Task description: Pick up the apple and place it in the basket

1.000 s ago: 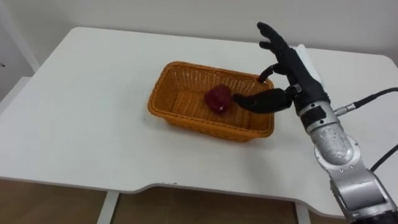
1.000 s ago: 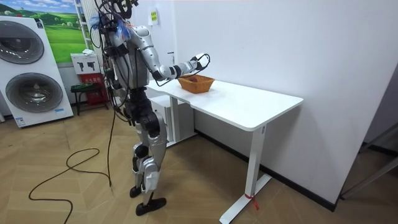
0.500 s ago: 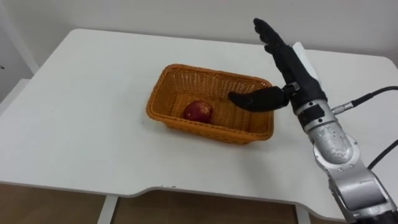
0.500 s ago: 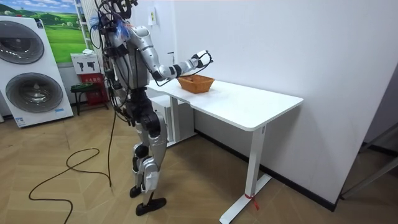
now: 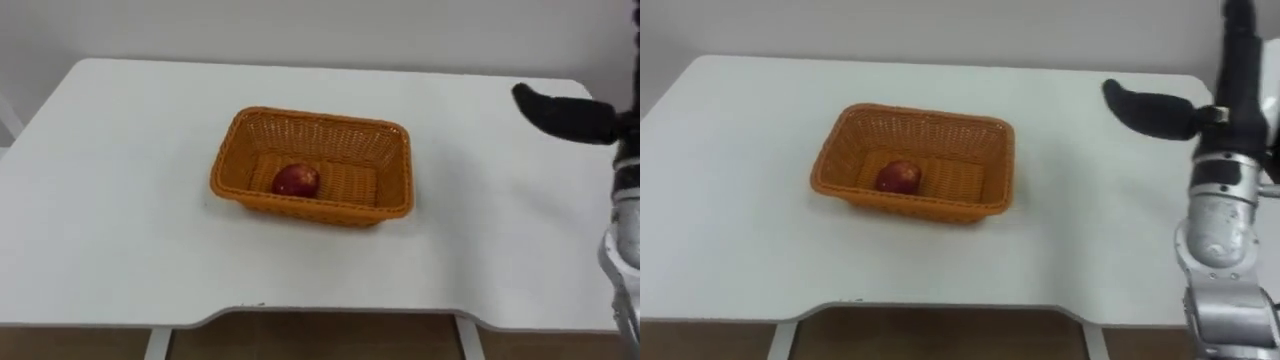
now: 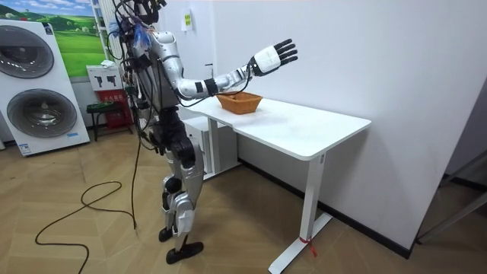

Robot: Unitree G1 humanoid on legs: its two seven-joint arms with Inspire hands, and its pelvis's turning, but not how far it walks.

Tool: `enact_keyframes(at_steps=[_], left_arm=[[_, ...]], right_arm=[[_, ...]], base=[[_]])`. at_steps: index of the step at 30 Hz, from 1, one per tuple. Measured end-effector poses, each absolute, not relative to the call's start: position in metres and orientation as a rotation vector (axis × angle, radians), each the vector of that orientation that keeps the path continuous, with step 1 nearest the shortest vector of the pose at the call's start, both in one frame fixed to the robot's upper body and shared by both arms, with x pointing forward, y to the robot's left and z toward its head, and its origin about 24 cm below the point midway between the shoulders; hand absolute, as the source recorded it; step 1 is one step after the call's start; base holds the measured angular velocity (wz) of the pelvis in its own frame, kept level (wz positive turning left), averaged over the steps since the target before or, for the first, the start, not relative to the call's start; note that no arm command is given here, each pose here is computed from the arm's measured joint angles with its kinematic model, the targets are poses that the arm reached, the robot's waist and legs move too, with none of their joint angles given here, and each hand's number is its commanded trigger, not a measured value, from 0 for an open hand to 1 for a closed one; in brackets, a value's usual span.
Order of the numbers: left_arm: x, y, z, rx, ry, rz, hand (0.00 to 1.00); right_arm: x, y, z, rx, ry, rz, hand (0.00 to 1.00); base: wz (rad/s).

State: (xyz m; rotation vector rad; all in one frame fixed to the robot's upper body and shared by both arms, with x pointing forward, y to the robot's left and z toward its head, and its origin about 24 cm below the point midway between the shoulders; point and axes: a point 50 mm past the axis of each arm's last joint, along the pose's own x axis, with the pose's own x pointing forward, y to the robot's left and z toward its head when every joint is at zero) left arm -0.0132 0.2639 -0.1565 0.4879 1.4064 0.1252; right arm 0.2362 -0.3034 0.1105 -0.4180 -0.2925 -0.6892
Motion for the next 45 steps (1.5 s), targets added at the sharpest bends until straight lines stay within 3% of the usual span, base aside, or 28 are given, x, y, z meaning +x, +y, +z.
enact_keyframes(at_steps=[5,11,16,28,35,45], left_arm=[[-0.018,0.270,-0.154,0.466,1.409,0.208,0.00],[-0.021,0.276,-0.152,0.449,1.427,0.272,0.00],[-0.025,0.278,-0.152,0.446,1.451,0.302,0.00],[-0.021,0.273,-0.153,0.441,1.446,0.300,0.00],[-0.022,0.265,-0.157,0.420,1.475,0.267,0.00],[-0.028,0.252,-0.162,0.397,1.528,0.229,0.00]], right_arm=[[0.196,-0.358,0.083,-0.303,-0.163,-1.088,0.00],[0.142,-0.390,0.030,-0.214,0.114,-1.369,0.00],[0.094,-0.394,-0.020,-0.168,0.408,-1.484,0.00],[0.019,-0.340,-0.118,0.064,1.039,-1.466,0.00],[-0.011,-0.291,-0.152,0.177,1.308,-1.164,0.00],[-0.017,-0.258,-0.166,0.221,1.448,-0.721,0.00]], base=[[-0.10],[-0.04],[-0.03],[-0.02],[0.02],[0.04]])
